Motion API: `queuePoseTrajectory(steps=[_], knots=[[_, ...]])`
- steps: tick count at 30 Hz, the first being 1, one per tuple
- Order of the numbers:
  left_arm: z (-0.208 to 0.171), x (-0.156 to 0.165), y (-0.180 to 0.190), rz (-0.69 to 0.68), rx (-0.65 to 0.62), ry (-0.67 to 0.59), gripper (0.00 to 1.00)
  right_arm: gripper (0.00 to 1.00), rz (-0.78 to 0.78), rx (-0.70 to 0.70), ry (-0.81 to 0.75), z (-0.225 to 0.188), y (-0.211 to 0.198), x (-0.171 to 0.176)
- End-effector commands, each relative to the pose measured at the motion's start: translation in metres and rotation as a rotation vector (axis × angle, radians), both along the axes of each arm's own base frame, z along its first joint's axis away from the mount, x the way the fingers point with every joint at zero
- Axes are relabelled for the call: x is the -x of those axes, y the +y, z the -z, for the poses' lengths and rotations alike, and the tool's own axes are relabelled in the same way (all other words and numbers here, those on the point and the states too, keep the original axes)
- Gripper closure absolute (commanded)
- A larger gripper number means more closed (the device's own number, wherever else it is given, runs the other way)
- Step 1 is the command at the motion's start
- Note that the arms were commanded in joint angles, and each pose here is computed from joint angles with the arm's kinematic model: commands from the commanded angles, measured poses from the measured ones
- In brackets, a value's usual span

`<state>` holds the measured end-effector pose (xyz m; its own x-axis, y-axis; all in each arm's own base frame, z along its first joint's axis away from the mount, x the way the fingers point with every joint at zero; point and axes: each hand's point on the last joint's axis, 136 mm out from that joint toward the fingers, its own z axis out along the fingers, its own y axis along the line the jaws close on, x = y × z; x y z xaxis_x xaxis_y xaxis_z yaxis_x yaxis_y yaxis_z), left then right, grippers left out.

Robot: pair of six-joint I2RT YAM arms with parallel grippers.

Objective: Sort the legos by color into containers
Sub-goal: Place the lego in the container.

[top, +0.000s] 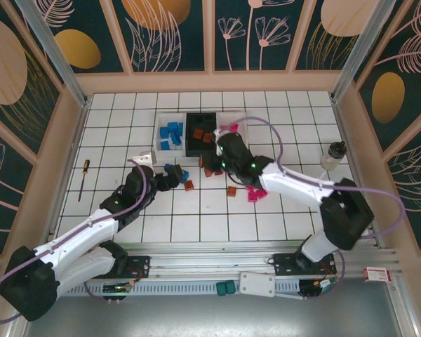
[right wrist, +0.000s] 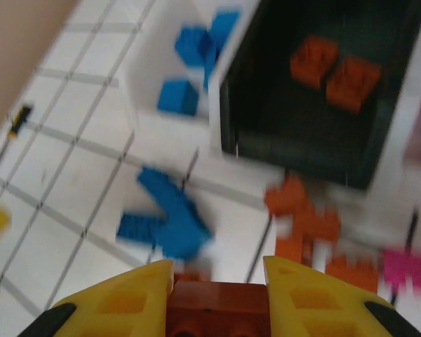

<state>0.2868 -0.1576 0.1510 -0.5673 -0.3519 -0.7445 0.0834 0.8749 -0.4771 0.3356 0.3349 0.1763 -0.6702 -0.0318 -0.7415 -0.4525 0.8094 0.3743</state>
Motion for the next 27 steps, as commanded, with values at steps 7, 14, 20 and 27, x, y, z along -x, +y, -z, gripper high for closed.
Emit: queuePoseTrajectory(steps=[7,14,20,27], knots=[[0.017,0.013,0.01,-0.021,-0.006,0.061,0.01,0.76,0.094,0.098,-0.076,0.03,0.023,-0.119],[0.018,0.019,0.009,-0.004,0.001,0.077,0.01,0.44,0.104,0.04,-0.117,0.005,0.036,-0.148],[0.013,0.017,0.006,0.004,0.013,0.067,0.01,0.34,0.068,-0.009,-0.166,-0.039,0.023,-0.112],[0.015,0.012,0.0,0.015,0.015,0.075,0.01,0.32,0.032,0.03,-0.108,-0.018,-0.013,-0.023]])
